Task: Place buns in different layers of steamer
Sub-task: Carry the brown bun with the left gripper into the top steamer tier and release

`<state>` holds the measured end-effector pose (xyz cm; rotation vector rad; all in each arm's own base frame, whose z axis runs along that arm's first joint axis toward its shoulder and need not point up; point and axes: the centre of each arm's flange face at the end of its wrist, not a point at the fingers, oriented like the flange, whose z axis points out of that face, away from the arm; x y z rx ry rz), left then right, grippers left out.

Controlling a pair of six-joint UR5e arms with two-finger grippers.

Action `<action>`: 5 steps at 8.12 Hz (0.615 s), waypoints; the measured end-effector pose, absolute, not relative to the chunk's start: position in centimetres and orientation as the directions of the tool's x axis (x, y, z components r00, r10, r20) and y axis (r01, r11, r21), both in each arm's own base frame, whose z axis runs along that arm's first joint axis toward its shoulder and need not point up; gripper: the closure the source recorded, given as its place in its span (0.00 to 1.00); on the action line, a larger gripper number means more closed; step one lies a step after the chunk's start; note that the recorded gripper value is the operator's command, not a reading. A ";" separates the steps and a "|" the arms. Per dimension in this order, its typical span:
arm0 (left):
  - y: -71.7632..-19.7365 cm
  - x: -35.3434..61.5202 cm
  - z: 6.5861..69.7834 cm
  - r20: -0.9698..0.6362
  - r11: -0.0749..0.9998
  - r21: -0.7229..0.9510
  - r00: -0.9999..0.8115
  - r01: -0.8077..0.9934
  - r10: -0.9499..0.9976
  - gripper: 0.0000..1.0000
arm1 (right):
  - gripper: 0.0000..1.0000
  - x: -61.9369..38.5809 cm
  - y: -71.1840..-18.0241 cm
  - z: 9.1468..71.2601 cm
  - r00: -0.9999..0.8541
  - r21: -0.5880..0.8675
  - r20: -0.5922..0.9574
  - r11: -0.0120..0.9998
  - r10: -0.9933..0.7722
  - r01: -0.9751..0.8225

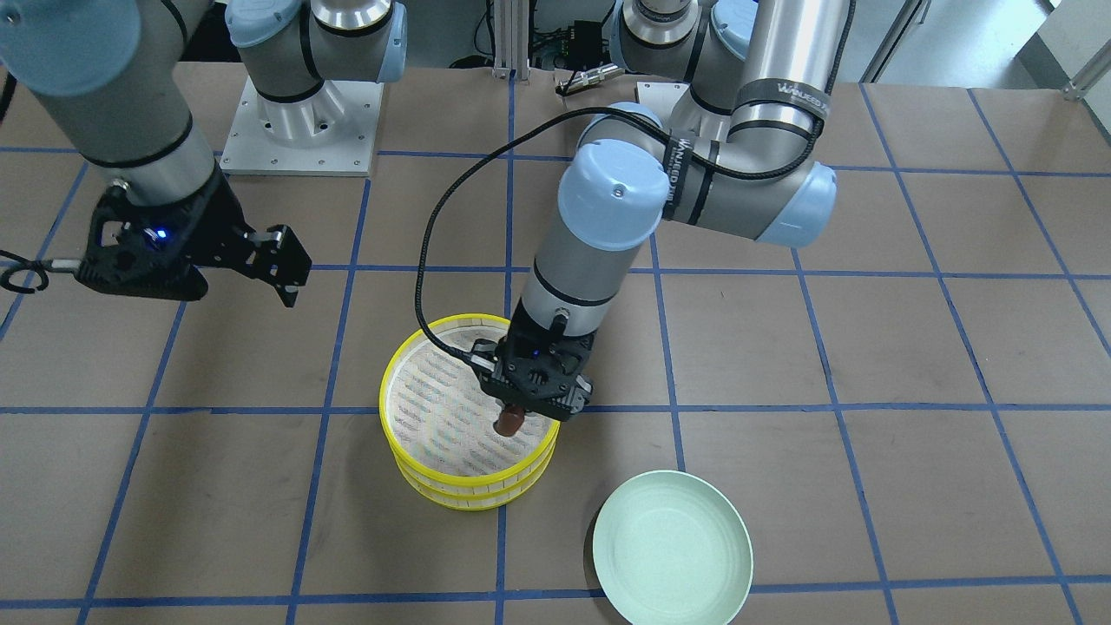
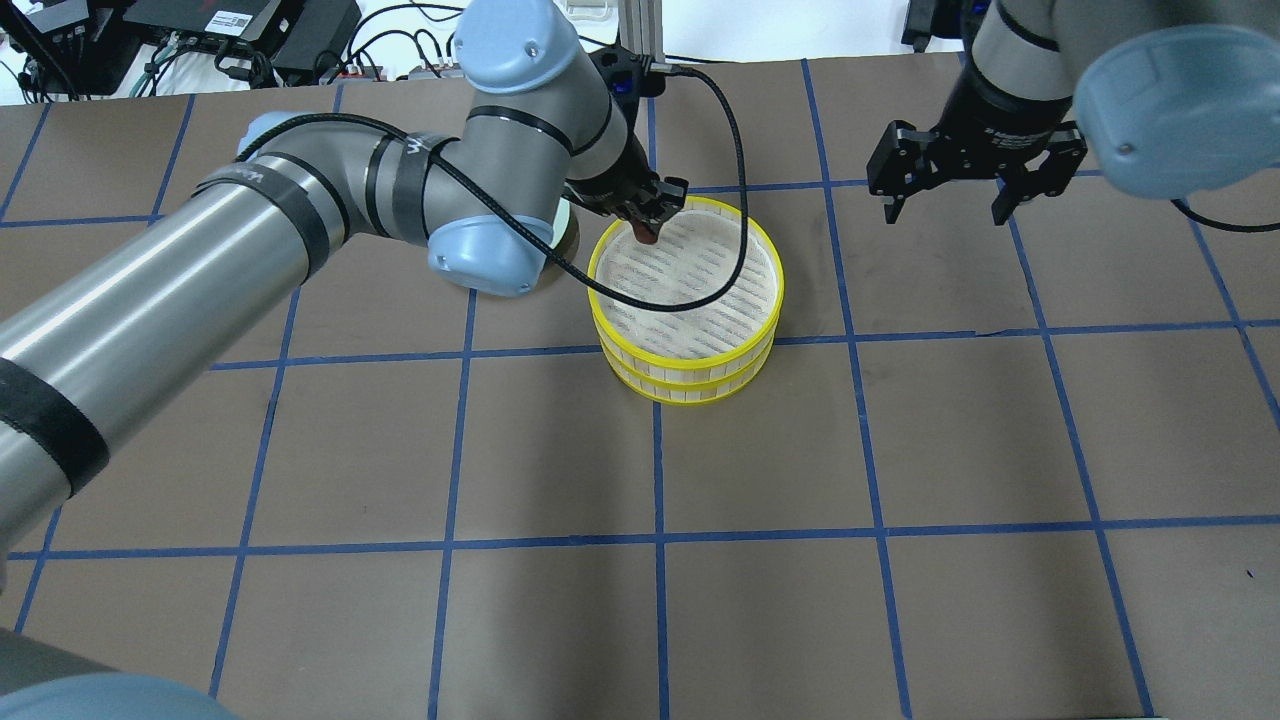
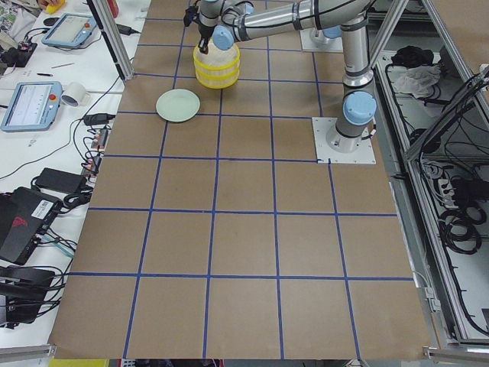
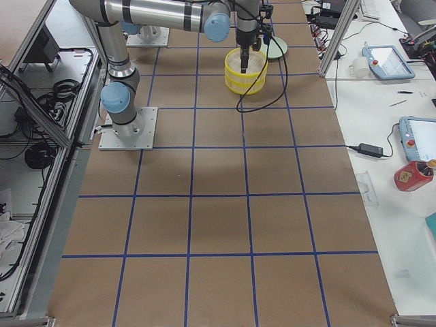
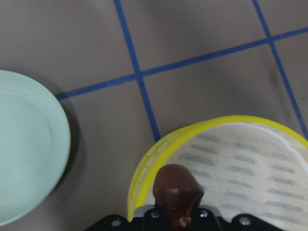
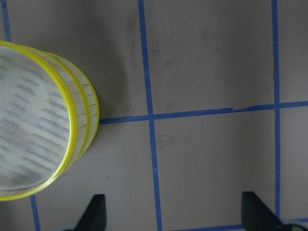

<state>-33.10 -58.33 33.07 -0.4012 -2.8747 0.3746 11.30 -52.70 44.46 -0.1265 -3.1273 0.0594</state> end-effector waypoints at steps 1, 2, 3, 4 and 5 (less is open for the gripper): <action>-56.8 -34.7 32.1 0.186 0.939 -0.253 -0.941 0.233 0.284 0.55 | 0.00 10.2 -51.3 46.1 -0.997 -0.036 0.010 0.997 0.074 0.074; -55.9 -35.5 31.0 0.192 0.945 -0.230 -0.941 0.234 0.279 0.15 | 0.00 9.6 -50.4 47.3 -0.997 -0.042 0.011 0.997 0.072 0.072; -55.4 -35.8 30.3 0.194 0.948 -0.215 -0.941 0.235 0.278 0.00 | 0.00 9.4 -50.0 48.1 -0.997 -0.051 0.011 0.996 0.074 0.073; -55.1 -35.9 29.9 0.193 0.949 -0.207 -0.941 0.238 0.278 0.00 | 0.00 9.5 -50.0 48.8 -0.997 -0.055 0.012 0.996 0.075 0.074; -55.0 -35.9 29.8 0.189 0.949 -0.203 -0.941 0.242 0.281 0.00 | 0.00 9.5 -50.5 49.4 -0.997 -0.051 0.011 0.996 0.076 0.075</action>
